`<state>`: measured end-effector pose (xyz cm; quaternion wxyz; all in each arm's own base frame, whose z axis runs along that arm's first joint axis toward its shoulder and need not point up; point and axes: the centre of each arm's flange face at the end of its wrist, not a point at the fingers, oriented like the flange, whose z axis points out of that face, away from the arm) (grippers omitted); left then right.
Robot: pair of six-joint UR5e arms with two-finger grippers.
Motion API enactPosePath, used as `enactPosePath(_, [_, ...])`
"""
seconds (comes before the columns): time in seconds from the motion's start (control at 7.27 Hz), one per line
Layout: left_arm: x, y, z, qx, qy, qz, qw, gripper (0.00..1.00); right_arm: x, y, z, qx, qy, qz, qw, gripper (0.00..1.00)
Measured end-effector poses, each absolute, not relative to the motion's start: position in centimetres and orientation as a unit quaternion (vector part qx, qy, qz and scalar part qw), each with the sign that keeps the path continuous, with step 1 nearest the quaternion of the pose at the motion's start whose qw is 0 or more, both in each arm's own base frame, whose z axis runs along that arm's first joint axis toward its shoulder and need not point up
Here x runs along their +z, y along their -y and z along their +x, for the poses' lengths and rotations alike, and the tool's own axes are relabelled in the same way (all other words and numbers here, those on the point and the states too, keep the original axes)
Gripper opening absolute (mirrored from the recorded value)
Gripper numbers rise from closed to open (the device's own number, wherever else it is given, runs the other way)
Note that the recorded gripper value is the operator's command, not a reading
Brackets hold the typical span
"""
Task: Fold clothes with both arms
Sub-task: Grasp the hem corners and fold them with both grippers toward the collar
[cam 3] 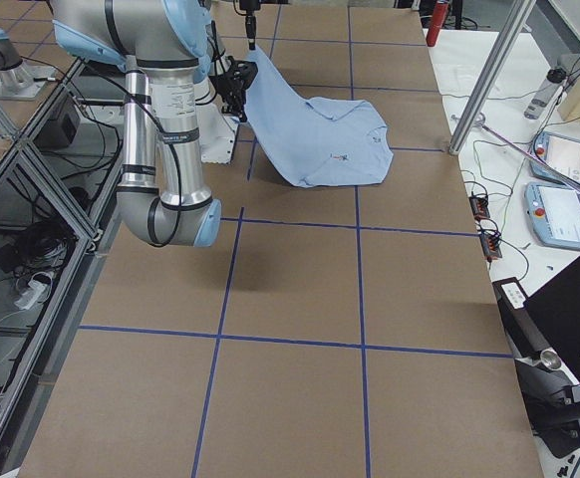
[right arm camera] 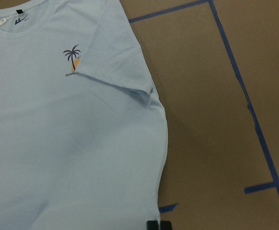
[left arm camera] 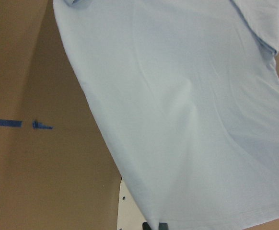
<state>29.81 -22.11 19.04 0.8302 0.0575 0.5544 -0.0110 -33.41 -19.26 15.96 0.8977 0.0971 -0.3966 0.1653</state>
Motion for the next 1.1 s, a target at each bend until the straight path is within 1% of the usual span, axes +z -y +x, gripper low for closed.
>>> enactPosePath(0.41, [18.9,33.9,30.7,-0.004,-0.493,0.137,0.859,0.0,15.2,30.0,-33.6,0.168,0.362,0.13,0.908,0.0])
enactPosePath(0.55, [19.6,38.1,30.9,-0.006,-0.468,0.156,0.87,0.0,16.0,34.1,-35.0,0.174,0.355,0.138,0.908,0.0])
enactPosePath(0.83, [21.7,45.2,31.8,-0.01,-0.422,0.173,0.89,0.0,19.5,41.7,-38.6,0.189,0.345,0.153,0.907,0.0])
enactPosePath(1.1, [24.1,50.7,35.4,-0.018,-0.401,0.178,0.898,0.0,23.5,47.7,-41.2,0.201,0.333,0.165,0.906,0.0])
